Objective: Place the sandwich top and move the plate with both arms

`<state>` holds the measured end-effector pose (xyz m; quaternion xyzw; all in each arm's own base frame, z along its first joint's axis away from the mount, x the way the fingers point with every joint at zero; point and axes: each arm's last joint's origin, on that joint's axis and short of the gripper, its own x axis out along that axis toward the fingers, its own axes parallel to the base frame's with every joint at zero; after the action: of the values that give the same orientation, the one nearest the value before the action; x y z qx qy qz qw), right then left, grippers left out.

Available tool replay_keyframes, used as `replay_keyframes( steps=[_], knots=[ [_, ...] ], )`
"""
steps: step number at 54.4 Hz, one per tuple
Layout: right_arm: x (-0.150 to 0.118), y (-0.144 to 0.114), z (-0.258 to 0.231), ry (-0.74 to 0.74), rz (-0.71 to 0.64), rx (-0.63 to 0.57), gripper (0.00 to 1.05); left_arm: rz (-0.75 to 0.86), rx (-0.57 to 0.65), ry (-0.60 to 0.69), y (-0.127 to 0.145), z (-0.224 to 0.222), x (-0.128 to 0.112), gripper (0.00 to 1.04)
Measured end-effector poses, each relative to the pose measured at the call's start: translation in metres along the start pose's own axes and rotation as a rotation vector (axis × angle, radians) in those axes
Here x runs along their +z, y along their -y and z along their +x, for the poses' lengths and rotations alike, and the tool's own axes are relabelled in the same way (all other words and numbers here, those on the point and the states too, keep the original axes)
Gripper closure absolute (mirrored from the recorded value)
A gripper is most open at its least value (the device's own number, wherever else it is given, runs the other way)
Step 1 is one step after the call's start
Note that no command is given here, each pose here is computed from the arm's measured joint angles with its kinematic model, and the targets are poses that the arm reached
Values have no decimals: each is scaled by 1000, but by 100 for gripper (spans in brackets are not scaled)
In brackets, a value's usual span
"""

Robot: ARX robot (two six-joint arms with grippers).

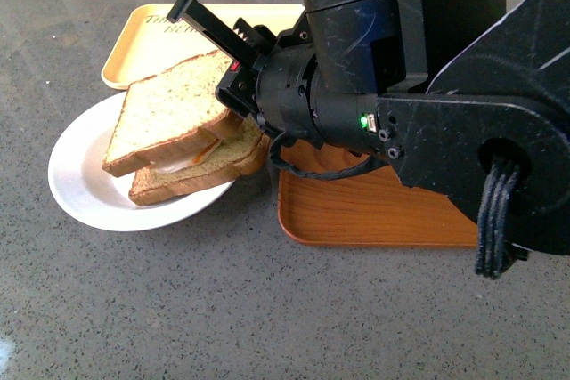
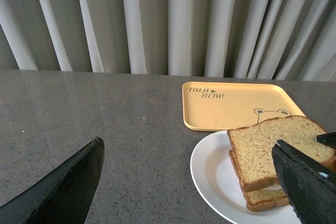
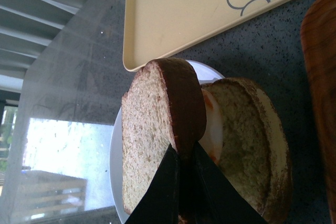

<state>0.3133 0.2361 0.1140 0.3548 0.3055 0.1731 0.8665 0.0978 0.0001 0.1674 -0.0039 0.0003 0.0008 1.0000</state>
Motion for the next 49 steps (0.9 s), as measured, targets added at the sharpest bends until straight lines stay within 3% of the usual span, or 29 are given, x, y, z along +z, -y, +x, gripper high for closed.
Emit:
replay_keyframes(
  steps=[31, 49],
  knots=[
    [-10, 14, 9, -11, 2, -44, 103, 0, 0, 0, 0, 0, 0, 9],
    [-8, 12, 6, -6, 3, -24, 43, 0, 0, 0, 0, 0, 0, 9]
  ],
)
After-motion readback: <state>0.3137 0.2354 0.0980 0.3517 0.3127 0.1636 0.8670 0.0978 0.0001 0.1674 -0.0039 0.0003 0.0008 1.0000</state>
